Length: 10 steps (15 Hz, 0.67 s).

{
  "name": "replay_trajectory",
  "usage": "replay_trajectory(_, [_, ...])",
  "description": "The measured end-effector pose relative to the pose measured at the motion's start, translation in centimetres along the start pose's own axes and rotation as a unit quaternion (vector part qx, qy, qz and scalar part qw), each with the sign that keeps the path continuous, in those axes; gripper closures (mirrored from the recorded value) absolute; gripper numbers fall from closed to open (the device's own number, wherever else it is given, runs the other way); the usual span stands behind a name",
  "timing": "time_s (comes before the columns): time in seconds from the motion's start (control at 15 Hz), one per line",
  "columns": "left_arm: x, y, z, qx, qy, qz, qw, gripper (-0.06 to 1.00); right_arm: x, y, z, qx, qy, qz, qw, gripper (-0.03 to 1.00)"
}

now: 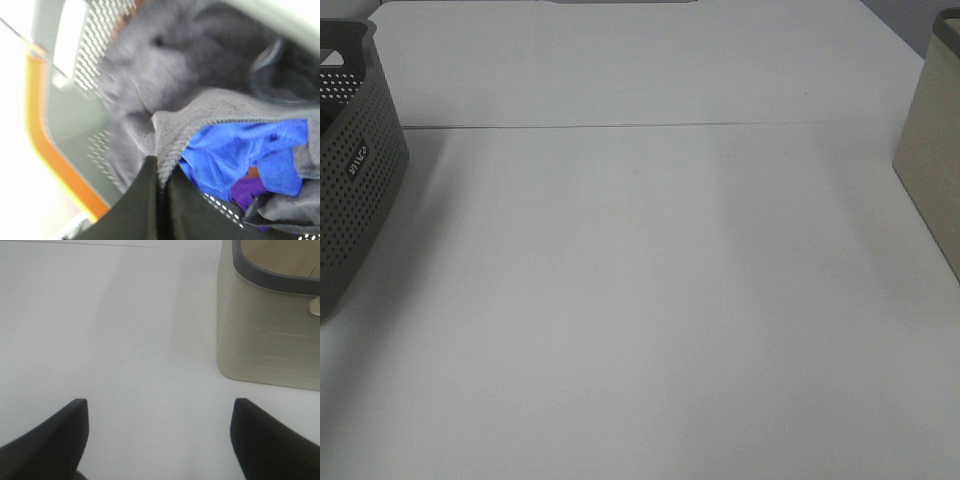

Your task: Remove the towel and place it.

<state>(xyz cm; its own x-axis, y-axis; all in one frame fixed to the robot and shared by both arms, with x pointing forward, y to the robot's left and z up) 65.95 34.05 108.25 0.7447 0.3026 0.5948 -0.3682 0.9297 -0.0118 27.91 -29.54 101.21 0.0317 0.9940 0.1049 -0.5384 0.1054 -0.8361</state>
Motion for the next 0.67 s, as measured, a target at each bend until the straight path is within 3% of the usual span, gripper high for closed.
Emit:
replay_trajectory(0.4, [0.7, -1.1, 11.1, -0.063, -0.110, -0.006, 0.992, 0.94, 0.0, 0.0, 0.0, 0.000, 0.000, 0.000, 1.000, 0.21])
replay_trajectory(0.47, [0.6, -1.1, 15.5, -0.094, -0.156, -0.001, 0.983, 0.94, 0.0, 0.0, 0.0, 0.000, 0.000, 0.000, 1.000, 0.21])
replay_trajectory(0.67, [-0.3, -2.1, 19.8, -0.142, -0.193, 0.002, 0.971, 0.94, 0.0, 0.0, 0.0, 0.000, 0.000, 0.000, 1.000, 0.21])
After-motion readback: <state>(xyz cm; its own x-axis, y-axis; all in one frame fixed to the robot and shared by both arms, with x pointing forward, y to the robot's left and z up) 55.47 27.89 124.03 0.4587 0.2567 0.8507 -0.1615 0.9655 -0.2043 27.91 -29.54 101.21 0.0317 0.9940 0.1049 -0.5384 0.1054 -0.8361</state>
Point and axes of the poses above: a point on each arm's last joint axis where the gripper is mounted, z pointing back along that axis away from the gripper, x along the wrist's bending axis when the last joint is at zero, y = z × x, the point moved 6 cm from there along -z, pointing out along that axis toward the gripper, and after that the axes turned 9 degrees about -z, right-handed, at the moved point
